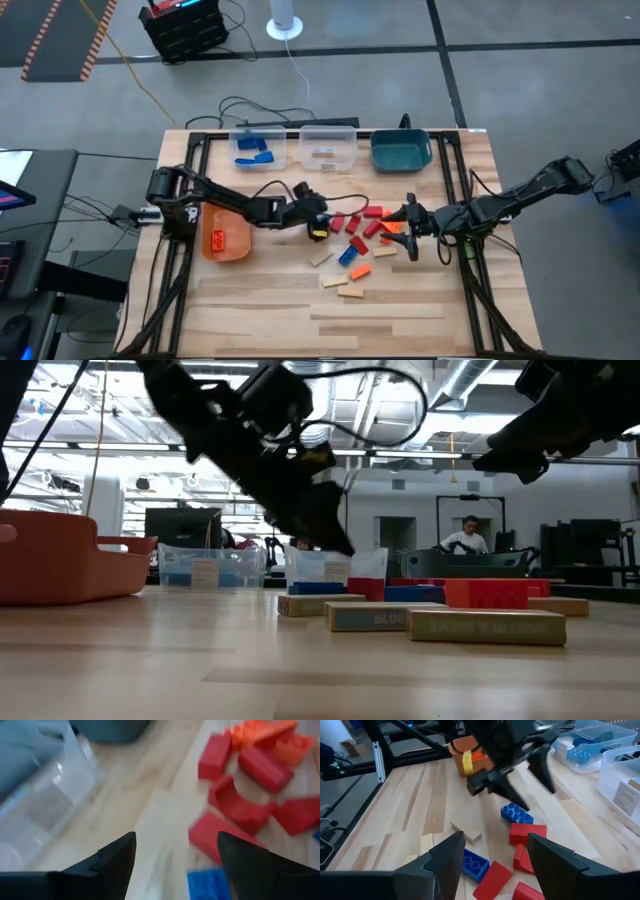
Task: Sort blocks
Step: Put the blue game piece into the left transparent bin
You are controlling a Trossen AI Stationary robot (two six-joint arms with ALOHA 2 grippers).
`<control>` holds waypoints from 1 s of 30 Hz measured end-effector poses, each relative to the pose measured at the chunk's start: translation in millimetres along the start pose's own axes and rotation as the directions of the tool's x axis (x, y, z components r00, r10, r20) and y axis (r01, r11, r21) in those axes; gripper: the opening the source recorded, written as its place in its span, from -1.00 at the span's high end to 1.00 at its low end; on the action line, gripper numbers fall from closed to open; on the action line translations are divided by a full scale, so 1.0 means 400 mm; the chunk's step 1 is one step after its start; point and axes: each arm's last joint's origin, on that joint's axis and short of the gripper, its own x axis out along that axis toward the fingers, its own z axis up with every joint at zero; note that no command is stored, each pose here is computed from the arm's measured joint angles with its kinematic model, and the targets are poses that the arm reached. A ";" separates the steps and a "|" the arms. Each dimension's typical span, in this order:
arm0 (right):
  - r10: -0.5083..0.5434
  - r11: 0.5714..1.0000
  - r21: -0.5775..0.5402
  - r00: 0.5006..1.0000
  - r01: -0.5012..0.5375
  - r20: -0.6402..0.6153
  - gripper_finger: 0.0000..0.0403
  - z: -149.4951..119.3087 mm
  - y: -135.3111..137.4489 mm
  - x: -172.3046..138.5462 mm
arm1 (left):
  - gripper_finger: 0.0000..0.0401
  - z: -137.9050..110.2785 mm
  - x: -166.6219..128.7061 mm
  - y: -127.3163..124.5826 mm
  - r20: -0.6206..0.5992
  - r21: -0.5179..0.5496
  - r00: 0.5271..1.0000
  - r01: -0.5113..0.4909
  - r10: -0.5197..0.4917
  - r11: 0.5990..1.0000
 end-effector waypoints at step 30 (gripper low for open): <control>-0.008 1.000 -0.001 1.000 0.008 0.004 -0.24 0.002 -0.003 0.001 | -0.35 -0.168 0.011 -0.044 -0.014 -0.125 0.996 0.090 -0.092 0.988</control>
